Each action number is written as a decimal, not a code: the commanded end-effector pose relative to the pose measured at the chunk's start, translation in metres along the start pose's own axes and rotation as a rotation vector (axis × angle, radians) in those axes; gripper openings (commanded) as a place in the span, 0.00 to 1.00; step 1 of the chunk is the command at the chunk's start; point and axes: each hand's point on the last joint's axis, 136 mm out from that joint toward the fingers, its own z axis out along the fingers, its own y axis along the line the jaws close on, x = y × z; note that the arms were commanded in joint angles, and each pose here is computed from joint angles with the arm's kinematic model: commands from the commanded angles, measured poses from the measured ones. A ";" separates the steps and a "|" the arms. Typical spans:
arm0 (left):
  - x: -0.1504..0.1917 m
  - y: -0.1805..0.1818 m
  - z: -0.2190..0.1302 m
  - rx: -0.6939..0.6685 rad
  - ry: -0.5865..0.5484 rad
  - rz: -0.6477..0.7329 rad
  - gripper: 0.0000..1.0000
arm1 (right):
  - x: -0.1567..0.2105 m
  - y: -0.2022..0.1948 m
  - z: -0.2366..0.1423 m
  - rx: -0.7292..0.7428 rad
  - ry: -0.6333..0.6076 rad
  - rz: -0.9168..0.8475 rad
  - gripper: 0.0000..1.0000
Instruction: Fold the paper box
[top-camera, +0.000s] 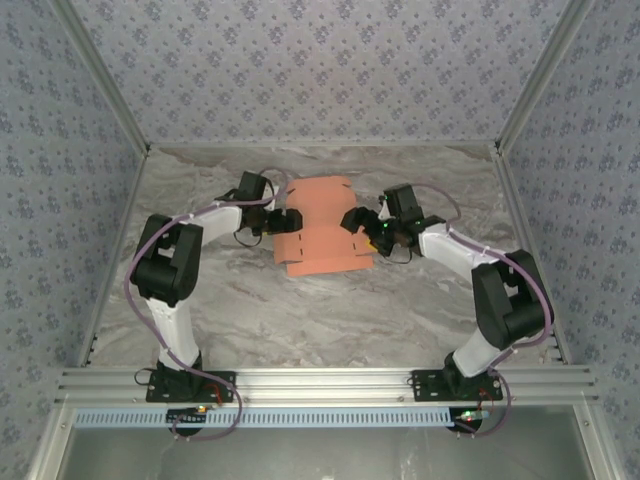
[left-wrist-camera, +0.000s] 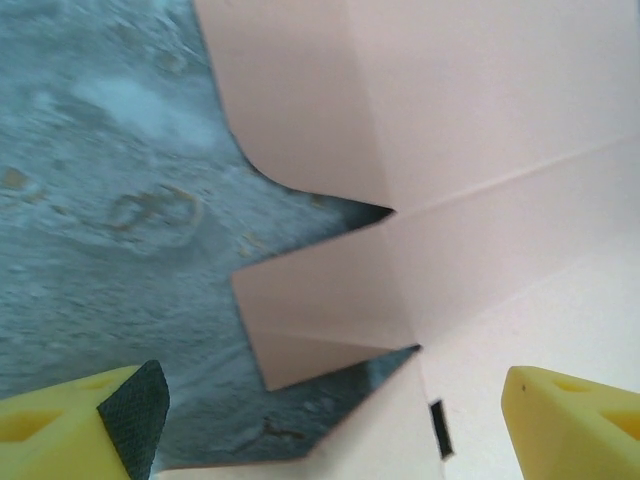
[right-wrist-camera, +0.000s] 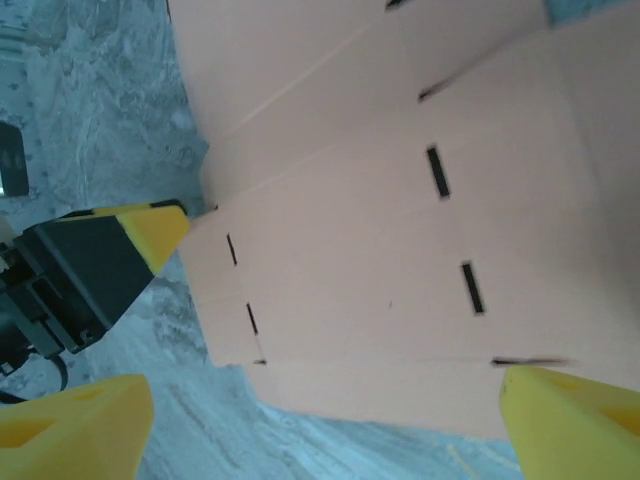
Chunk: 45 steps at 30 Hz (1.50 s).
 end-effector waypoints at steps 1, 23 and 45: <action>0.024 -0.042 -0.012 0.174 0.032 -0.022 0.89 | -0.014 0.000 -0.005 -0.017 -0.110 0.100 0.93; 0.116 -0.112 0.000 0.286 0.350 0.171 0.76 | -0.067 -0.086 -0.071 0.099 -0.227 0.156 0.95; 0.135 -0.120 0.018 0.375 0.457 0.131 0.38 | -0.051 -0.082 -0.028 0.044 -0.048 0.108 0.94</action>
